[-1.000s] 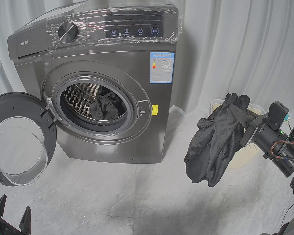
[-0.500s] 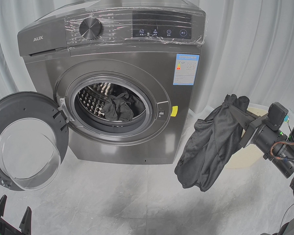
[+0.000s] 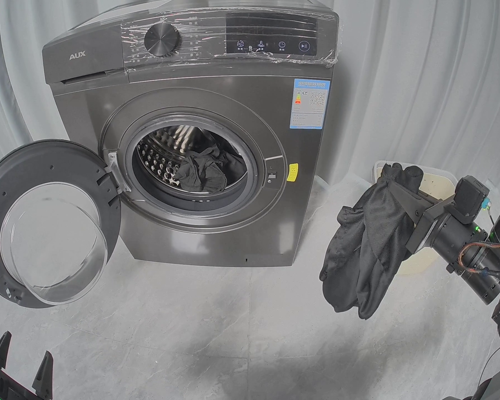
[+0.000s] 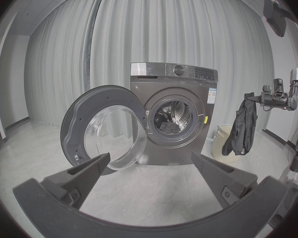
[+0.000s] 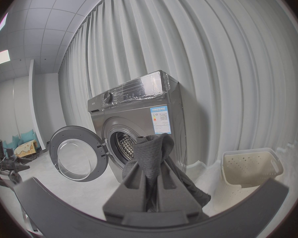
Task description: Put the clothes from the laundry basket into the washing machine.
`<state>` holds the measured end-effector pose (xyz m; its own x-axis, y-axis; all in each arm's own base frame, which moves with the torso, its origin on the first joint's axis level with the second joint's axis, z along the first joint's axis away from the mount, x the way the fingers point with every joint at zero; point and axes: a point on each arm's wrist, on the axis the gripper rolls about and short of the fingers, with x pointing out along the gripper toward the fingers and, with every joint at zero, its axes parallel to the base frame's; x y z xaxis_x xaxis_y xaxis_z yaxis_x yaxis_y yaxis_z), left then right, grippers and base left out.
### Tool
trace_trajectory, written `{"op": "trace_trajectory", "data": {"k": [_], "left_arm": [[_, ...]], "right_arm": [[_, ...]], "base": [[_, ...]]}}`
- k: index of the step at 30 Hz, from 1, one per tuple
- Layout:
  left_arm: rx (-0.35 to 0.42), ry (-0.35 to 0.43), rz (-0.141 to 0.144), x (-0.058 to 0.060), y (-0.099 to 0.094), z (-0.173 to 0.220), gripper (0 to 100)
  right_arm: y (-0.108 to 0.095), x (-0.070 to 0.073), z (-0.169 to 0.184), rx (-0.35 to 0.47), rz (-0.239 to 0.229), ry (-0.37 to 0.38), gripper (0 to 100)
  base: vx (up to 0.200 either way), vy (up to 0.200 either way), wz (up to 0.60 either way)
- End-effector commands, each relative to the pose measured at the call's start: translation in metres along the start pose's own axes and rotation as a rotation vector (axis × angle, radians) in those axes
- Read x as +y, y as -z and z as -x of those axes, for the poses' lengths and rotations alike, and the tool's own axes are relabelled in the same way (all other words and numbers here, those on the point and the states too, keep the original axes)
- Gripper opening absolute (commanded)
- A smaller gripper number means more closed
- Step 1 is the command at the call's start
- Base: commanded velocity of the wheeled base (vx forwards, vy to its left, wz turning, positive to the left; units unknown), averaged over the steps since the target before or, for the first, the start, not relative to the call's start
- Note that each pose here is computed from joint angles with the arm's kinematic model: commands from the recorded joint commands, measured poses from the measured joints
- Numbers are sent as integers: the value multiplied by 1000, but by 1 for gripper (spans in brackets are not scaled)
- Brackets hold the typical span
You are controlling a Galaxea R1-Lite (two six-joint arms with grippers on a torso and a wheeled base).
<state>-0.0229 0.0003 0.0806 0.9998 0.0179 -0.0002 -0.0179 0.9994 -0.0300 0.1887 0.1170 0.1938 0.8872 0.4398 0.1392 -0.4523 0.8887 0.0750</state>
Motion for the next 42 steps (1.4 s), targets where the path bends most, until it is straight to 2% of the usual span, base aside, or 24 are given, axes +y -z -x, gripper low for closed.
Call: {"op": "trace_trajectory", "data": {"k": [1, 22, 34, 37, 42], "left_arm": [[0, -1, 1, 0, 5, 0, 100], [0, 1, -1, 0, 5, 0, 100], [0, 3, -2, 0, 5, 0, 100], [0, 1, -1, 0, 5, 0, 100], [0, 1, -1, 0, 5, 0, 100]], "right_arm": [[1, 0, 0, 4, 0, -2, 0], [4, 0, -2, 15, -1, -3, 0], [4, 0, -2, 15, -1, -3, 0], [4, 1, -2, 15, -1, -4, 0], [4, 0, -2, 18, 0, -2, 0]], "base": [[0, 0, 0], [0, 200, 0], [0, 0, 0], [-200, 0, 0], [0, 0, 0]]}}
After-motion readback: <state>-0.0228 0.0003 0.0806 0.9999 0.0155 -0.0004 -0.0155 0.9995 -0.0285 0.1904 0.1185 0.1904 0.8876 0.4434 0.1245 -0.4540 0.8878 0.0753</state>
